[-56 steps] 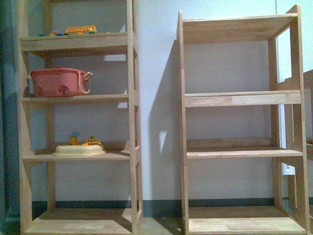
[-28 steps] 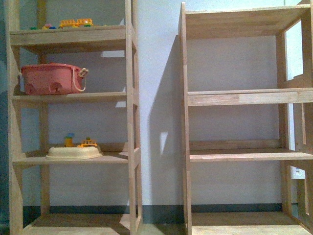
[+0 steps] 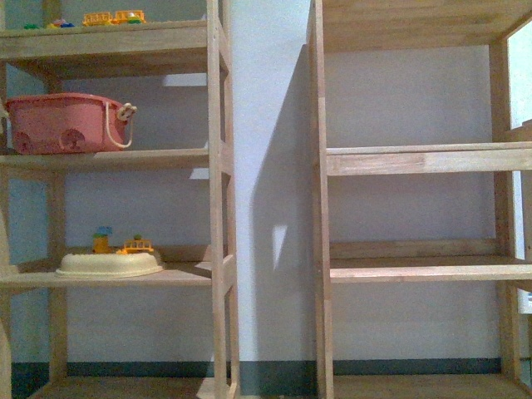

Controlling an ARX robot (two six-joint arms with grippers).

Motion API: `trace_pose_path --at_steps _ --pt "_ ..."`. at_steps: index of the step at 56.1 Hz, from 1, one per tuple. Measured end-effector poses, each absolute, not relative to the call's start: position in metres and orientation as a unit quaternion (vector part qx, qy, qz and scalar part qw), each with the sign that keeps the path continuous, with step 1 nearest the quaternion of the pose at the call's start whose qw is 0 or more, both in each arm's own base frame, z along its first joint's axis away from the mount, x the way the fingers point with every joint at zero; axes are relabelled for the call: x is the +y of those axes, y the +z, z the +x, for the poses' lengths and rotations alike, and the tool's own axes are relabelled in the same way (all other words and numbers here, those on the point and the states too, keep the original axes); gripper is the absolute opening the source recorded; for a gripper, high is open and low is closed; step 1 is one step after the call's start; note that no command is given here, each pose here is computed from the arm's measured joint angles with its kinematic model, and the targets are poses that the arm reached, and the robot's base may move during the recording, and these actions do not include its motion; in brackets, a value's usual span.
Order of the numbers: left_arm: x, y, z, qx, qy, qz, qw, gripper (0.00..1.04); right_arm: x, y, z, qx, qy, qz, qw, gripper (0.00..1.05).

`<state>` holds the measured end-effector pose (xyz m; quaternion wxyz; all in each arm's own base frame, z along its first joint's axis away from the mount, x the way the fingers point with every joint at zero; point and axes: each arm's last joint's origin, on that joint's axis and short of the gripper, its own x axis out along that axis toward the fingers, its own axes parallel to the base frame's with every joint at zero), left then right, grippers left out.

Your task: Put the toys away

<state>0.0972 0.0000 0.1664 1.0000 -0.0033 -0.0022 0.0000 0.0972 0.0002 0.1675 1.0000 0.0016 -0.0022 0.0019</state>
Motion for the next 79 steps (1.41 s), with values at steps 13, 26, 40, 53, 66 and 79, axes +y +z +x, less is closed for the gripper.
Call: trace_pose_path --at_steps 13,26,40,53,66,79 --pt "0.0000 0.1664 0.0972 -0.002 0.000 -0.003 1.000 0.98 0.0002 0.1675 0.0972 -0.002 0.002 0.002 1.000 0.07" --pt "0.0000 0.1665 0.0972 -0.002 0.000 -0.003 1.000 0.98 0.0002 0.1676 0.0971 -0.003 0.002 0.002 1.000 0.07" --pt "0.0000 0.1665 0.0971 -0.003 0.000 -0.003 1.000 0.98 0.0002 0.1678 0.0971 -0.003 0.002 0.002 1.000 0.07" --pt "0.0000 0.1665 0.0971 -0.003 0.000 -0.003 1.000 0.98 0.0001 0.1676 0.0971 -0.003 0.001 0.002 1.000 0.07" --pt "0.0000 0.1665 0.0971 -0.003 0.000 -0.003 1.000 0.98 0.0001 0.1675 0.0972 -0.002 0.001 0.002 1.000 0.07" --pt "0.0000 0.1665 0.0971 -0.003 0.000 -0.003 1.000 0.98 0.0001 0.1677 0.0972 -0.002 0.001 0.002 1.000 0.07"
